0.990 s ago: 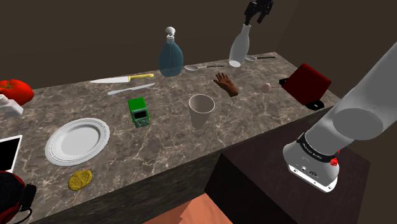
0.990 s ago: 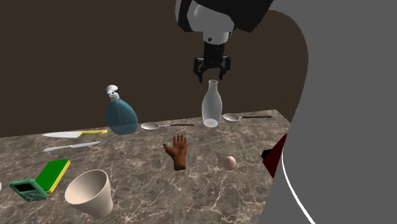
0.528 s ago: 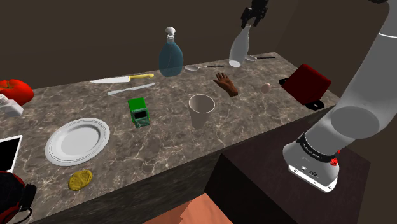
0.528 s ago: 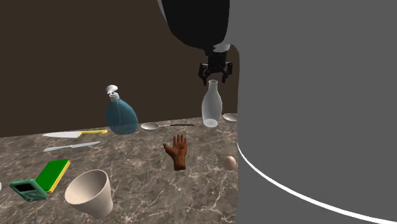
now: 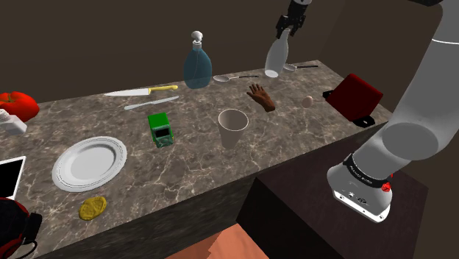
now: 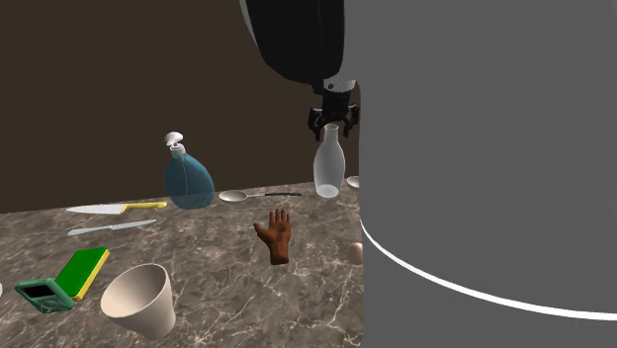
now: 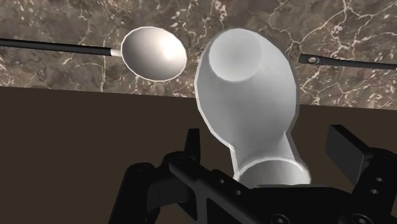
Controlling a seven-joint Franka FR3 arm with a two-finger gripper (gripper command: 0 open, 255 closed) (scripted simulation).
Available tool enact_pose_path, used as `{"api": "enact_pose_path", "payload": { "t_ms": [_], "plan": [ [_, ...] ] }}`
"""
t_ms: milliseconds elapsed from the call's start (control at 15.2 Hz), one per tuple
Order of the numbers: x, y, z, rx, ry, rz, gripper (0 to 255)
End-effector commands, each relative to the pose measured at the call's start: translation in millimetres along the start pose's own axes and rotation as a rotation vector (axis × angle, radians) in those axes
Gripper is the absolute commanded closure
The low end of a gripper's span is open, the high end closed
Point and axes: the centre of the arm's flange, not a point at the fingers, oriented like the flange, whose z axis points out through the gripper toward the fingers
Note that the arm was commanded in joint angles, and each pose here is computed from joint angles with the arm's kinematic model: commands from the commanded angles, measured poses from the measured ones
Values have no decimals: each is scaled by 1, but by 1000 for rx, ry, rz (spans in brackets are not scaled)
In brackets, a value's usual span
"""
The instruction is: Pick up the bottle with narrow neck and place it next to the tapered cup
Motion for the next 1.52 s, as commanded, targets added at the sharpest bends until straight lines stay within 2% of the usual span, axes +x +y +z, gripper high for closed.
{"api": "enact_pose_path", "payload": {
  "t_ms": [0,264,330,924,1452],
  "plan": [
    [0,0,0,0,0,0,0],
    [0,0,0,0,0,0,0],
    [0,0,0,0,0,0,255],
    [0,0,0,0,0,0,255],
    [7,0,-41,0,0,0,255]
  ]
}}
